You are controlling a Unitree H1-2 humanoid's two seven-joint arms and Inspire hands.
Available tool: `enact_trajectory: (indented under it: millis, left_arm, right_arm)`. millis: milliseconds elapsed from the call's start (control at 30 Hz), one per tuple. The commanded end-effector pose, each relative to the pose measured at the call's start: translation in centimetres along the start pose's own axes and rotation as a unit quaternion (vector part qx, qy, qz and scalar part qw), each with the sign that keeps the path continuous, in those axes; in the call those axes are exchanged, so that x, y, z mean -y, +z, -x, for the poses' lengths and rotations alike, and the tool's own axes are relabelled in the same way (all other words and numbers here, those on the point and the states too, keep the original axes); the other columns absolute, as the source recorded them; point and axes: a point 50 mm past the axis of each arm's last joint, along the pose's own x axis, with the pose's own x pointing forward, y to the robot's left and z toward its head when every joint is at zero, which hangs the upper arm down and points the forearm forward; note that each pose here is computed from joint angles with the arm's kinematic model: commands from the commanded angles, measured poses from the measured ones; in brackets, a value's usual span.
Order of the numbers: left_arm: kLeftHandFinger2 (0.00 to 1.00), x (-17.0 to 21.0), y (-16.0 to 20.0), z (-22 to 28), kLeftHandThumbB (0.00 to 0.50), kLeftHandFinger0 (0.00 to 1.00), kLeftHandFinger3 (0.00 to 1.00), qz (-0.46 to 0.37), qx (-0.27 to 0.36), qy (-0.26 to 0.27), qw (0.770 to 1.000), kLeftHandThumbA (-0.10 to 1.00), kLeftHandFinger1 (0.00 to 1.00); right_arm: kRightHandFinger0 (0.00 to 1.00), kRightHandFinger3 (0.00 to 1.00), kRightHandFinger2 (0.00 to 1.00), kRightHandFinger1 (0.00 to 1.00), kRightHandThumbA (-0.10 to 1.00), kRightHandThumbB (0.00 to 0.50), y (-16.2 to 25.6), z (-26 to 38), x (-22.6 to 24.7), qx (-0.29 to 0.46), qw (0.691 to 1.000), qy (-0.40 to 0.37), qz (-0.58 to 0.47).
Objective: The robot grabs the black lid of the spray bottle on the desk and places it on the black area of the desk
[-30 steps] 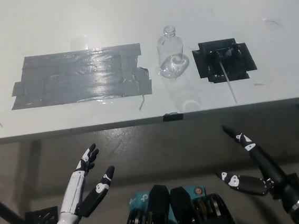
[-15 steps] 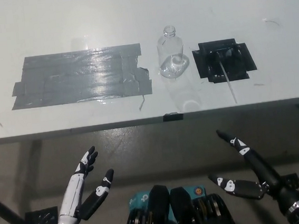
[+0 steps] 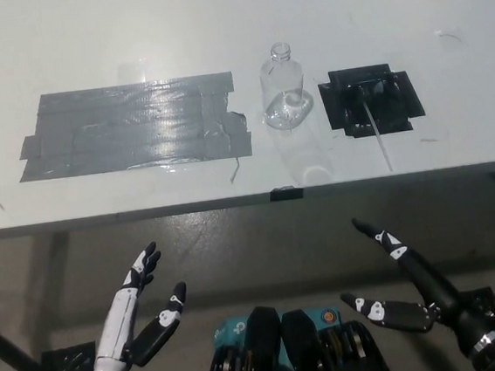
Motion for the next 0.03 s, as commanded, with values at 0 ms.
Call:
enact_trajectory:
  millis: [0]
  left_arm:
    - [1.0, -1.15, 1.07, -0.08, 0.085, 0.99, 1.0, -0.013, 0.031, 0.021, 0.999, 0.62, 1.0]
  right_arm:
    - [1.0, 1.0, 1.0, 1.0, 0.71, 0.383, 0.86, -0.76, 0.63, 0.03, 0.999, 0.005, 0.02]
